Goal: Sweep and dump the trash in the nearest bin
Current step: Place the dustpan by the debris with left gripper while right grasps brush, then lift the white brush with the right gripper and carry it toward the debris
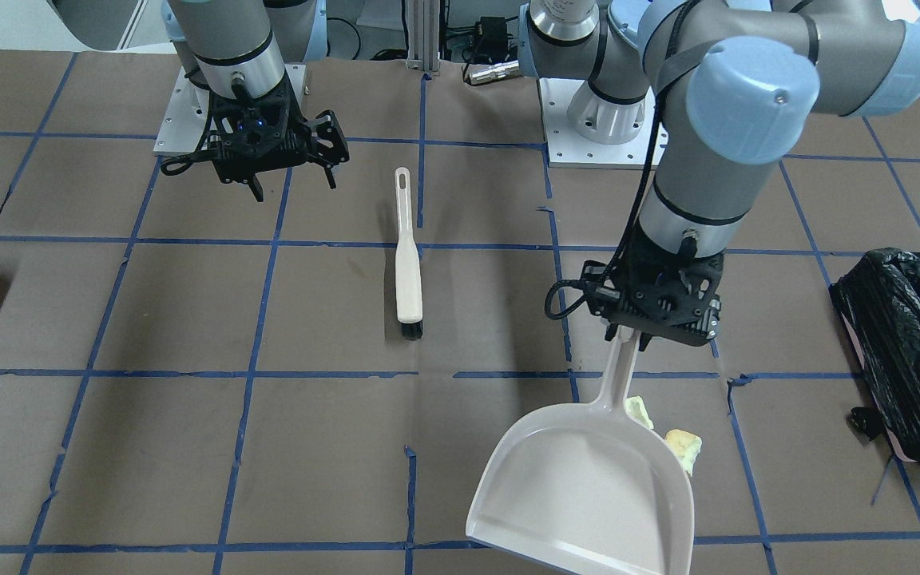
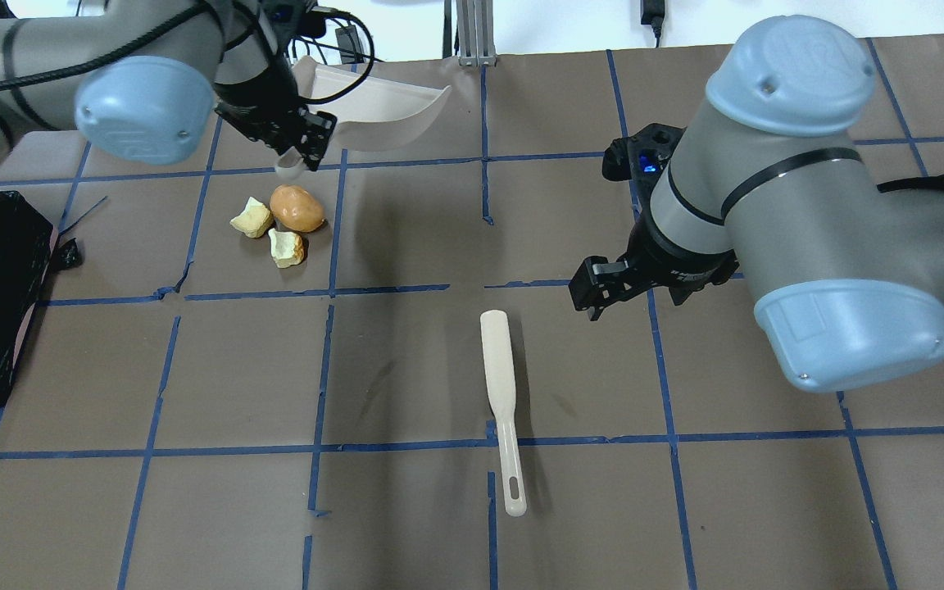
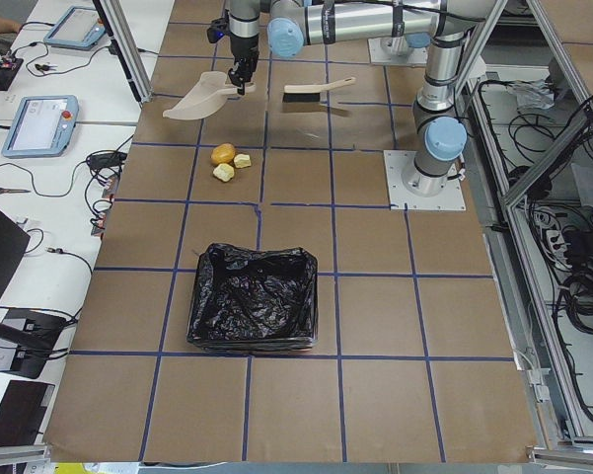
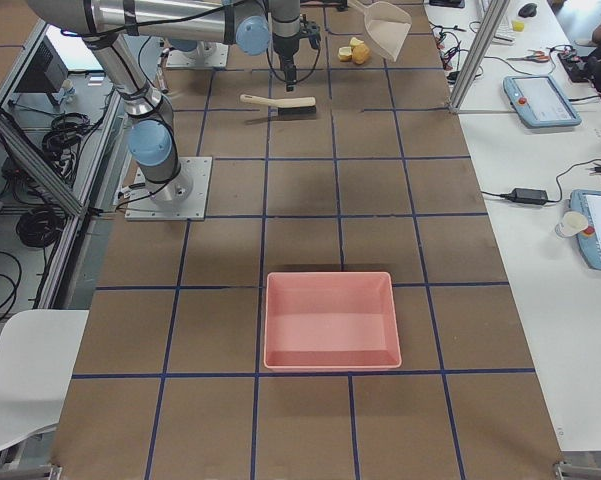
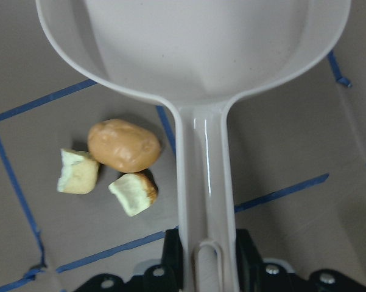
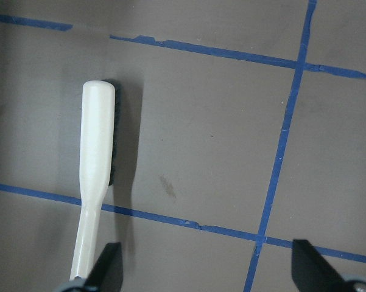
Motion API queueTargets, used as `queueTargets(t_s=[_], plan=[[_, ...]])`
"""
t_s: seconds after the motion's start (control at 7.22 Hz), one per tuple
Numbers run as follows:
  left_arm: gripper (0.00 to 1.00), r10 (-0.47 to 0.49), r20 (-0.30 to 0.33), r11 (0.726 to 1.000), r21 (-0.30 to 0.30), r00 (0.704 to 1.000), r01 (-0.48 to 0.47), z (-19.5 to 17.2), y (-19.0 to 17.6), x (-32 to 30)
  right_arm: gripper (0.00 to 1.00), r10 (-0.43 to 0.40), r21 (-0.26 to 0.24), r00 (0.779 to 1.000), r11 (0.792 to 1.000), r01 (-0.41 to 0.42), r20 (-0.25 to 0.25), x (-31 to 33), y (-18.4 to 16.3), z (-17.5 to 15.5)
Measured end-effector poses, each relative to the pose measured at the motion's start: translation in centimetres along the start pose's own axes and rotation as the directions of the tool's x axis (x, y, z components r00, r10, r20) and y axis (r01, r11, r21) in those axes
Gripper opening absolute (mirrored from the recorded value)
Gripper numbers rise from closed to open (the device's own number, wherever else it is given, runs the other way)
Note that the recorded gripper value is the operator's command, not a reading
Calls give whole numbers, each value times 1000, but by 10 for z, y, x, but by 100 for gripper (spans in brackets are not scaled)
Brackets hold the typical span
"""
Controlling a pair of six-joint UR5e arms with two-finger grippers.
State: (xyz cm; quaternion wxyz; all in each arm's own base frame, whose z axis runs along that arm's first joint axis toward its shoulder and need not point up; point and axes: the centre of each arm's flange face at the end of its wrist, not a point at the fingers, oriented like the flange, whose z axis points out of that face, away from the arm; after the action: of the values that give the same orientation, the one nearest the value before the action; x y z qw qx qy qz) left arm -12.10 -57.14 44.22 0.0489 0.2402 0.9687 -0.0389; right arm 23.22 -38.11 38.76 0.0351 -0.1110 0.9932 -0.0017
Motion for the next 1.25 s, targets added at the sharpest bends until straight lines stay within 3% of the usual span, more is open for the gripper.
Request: queueTargets(t_s=[0.28,0.69,0.97,1.25], plan=[[11,123,24,992,-44,992,-122,-23,33,-21,100,54,55,999,997,-54,-5,-25,16,28],[10,285,-2,956,-70,958,-285,-20,76,-73,100,166,141,986,976,-169,33,-48,36,60],[8,376,-43,925,-34,925,-378,-14,103,-115,97,245,106,969,963,-247,37,-63,52,84],[8,470,-78,882,-7,879,-472,0,136,-163,95,197,74,979,978,-193,-43,-97,68,121]])
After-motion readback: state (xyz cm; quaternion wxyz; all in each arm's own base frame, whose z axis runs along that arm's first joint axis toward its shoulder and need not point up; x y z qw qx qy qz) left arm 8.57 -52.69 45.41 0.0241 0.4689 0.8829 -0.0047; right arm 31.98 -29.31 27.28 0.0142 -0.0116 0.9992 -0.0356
